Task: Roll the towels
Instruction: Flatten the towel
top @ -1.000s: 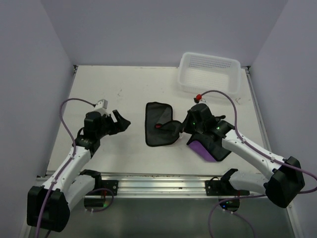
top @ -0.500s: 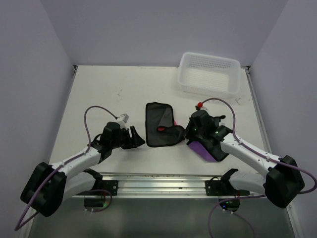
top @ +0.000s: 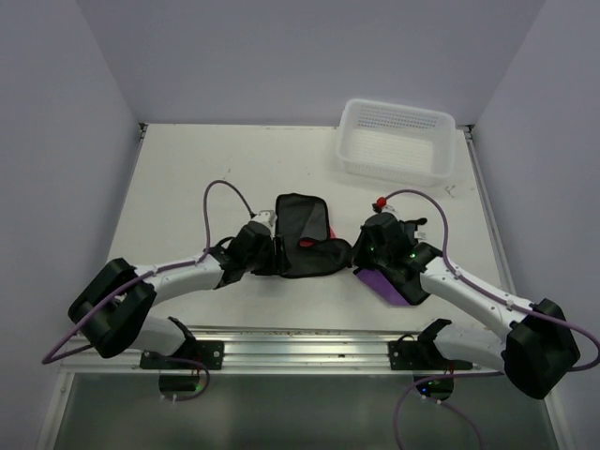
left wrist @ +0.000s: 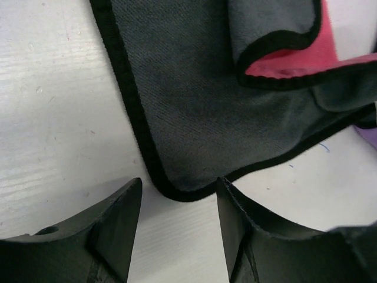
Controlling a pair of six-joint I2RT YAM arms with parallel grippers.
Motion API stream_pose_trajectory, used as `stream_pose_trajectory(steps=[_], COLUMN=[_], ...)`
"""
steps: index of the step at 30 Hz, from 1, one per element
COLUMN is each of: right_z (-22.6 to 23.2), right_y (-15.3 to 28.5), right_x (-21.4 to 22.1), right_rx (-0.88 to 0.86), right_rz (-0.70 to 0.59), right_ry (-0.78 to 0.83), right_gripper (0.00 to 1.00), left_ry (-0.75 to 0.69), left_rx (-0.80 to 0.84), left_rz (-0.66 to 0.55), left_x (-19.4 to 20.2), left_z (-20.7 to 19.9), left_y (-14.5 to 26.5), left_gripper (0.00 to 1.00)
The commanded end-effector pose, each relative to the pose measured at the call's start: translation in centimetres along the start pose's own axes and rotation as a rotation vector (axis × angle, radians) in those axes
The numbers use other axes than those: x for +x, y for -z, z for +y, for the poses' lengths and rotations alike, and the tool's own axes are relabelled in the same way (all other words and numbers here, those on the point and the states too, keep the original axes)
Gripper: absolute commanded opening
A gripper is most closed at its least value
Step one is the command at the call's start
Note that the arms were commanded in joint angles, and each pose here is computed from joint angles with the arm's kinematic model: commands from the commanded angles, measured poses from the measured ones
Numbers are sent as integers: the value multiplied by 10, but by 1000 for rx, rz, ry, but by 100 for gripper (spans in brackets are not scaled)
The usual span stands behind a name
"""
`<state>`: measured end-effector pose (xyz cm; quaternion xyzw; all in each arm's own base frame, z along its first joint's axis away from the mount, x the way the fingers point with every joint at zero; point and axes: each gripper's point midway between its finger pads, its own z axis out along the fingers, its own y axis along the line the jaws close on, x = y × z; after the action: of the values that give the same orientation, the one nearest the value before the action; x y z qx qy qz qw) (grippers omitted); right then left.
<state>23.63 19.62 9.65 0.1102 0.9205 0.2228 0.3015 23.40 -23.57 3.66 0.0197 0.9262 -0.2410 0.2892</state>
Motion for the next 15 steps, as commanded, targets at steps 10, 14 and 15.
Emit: stream_pose_trajectory(steps=[10, 14, 15], right_z=[-4, -5, -4], right_y=[5, 6, 8], right_x=[-4, -2, -3], right_rx=[-18, -25, -31], right_rz=[-51, -49, -53], right_ry=[-4, -5, -5], right_gripper=[0, 0, 0], left_ry=[-185, -189, -188], left_rx=[-340, -376, -379], left_rz=[55, 72, 74], left_x=[11, 22, 24], left_z=[17, 26, 27], left_y=[-11, -8, -7], left_gripper=[31, 17, 9])
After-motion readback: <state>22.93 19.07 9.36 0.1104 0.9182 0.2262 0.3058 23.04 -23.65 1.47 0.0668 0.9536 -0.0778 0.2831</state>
